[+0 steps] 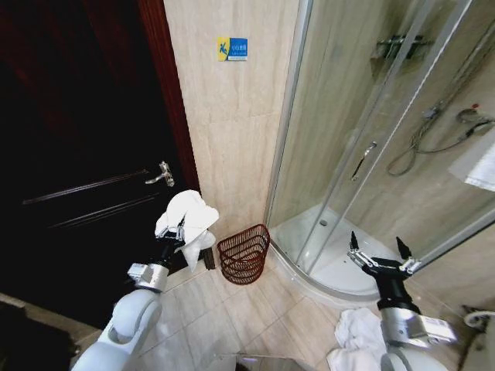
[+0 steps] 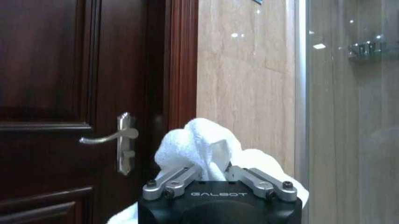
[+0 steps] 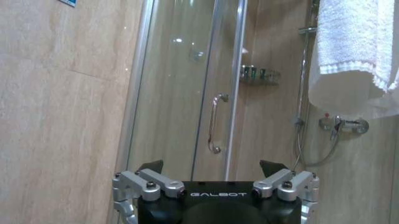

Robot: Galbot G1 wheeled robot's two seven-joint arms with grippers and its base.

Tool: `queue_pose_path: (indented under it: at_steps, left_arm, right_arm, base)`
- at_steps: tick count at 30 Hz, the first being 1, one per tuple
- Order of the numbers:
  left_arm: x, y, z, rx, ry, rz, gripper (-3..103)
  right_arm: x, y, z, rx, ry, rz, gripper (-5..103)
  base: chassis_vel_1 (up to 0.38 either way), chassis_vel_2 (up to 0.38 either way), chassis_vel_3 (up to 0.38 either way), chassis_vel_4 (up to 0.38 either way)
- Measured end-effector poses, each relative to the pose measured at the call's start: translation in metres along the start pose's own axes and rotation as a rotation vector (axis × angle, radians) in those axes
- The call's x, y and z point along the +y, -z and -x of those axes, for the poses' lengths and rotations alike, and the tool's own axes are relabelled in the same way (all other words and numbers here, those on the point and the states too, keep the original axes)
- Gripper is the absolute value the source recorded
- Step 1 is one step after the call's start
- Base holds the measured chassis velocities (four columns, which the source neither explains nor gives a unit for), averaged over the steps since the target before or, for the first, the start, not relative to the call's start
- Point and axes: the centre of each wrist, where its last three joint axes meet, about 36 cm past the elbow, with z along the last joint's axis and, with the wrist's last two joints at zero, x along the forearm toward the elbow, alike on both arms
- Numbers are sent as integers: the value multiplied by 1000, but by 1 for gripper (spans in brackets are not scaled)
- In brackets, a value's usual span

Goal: Discard the used towel into the hamper.

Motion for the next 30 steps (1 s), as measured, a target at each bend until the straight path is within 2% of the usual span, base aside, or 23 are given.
queue_pose_path:
  at_steps: [30]
  left_arm:
    - [5, -9, -2, 4, 2, 7, 5]
  right_arm:
    - [-1, -10, 0, 14, -20, -7, 100]
  base:
    - [0, 0, 0, 0]
